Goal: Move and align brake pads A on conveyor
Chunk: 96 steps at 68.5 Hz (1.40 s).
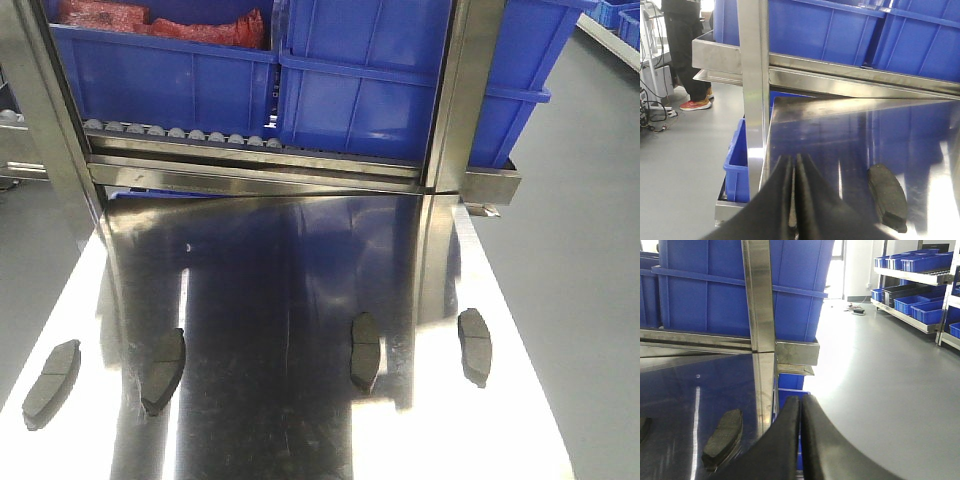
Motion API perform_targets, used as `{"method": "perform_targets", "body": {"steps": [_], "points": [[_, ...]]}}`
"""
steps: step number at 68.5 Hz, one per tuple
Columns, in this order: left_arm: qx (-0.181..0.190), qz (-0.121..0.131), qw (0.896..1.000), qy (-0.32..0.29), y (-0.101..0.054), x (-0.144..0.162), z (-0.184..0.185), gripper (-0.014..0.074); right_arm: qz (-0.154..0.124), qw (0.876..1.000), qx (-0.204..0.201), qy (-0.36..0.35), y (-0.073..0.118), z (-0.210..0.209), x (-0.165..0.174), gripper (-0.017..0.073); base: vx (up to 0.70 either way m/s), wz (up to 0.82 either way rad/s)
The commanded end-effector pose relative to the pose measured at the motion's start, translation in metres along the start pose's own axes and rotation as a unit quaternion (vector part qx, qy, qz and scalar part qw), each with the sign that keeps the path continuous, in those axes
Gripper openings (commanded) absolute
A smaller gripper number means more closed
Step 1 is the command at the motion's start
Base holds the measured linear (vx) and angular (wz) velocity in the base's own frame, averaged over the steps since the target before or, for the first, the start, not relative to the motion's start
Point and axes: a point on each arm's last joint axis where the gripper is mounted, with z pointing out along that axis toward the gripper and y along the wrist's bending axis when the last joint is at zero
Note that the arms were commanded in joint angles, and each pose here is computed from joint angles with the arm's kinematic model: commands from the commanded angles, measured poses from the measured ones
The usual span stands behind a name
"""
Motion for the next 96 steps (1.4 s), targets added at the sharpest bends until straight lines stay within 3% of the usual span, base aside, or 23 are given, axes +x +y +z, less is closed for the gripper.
{"method": "perform_targets", "body": {"steps": [1, 96], "points": [[0.002, -0.004, 0.999, -0.034, -0.0001, -0.0014, 0.0000, -0.0006, -0.008, 0.999, 0.000, -0.036, 0.0004, -0.0005, -0.0030, -0.0011, 0.00, 0.00], [0.002, -0.004, 0.999, -0.035, -0.0001, -0.0016, -0.0001, -0.0006, -0.008, 0.999, 0.000, -0.036, 0.0004, -0.0005, -0.0030, -0.0011, 0.00, 0.00]]}}
